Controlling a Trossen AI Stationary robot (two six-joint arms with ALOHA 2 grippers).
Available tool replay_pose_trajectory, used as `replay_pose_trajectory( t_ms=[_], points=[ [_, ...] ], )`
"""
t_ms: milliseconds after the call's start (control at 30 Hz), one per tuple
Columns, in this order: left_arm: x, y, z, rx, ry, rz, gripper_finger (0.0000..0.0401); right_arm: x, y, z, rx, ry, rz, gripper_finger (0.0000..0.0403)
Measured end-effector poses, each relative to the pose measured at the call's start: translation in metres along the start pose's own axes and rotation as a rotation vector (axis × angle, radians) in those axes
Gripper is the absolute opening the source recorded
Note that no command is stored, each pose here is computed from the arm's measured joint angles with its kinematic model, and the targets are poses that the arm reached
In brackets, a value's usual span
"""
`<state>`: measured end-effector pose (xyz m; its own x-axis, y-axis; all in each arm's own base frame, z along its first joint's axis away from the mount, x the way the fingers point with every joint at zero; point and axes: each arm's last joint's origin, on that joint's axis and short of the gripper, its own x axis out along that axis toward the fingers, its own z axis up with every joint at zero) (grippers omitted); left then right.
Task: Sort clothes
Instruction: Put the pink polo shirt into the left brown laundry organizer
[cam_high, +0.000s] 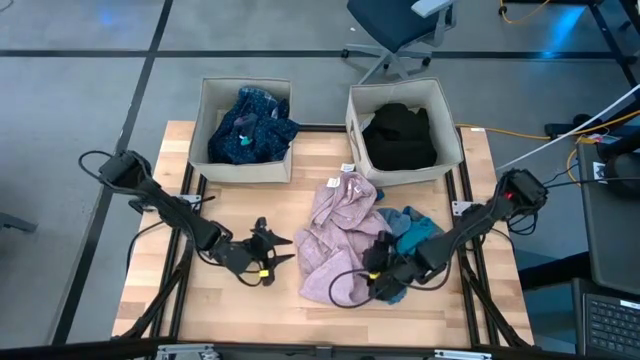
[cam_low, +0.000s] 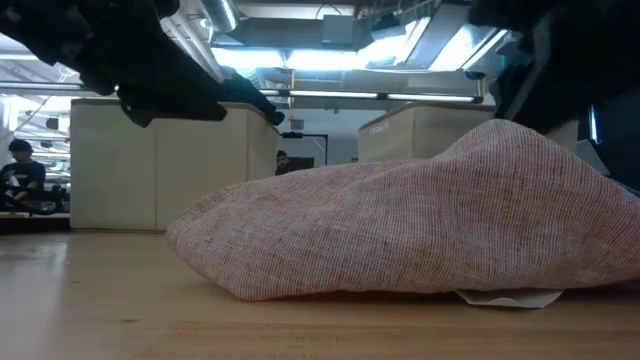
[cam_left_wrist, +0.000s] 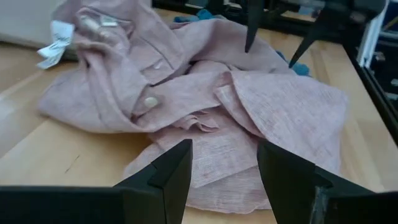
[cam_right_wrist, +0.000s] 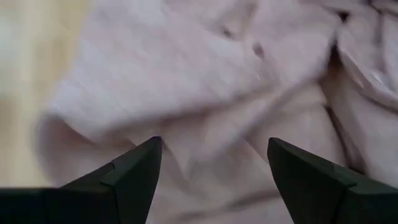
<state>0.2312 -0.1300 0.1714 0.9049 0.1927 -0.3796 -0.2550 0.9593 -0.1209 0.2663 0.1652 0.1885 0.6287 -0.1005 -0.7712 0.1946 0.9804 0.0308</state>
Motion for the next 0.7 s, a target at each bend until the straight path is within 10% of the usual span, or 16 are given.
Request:
replay_pose_trajectory(
  t_ms=[367,700],
  points=[
    [0.024,-0.003,-0.028,0.052,0.06,0.008,0.0172,-0.018,-0.002,0.044,-0.137,-0.198,-0.171,0.0293],
    [0.063,0.005,-0.064,0.114,0.148,-0.005,0.0172,0.06,-0.062,0.049,-0.05,-0.001,-0.155,0.0293]
  ],
)
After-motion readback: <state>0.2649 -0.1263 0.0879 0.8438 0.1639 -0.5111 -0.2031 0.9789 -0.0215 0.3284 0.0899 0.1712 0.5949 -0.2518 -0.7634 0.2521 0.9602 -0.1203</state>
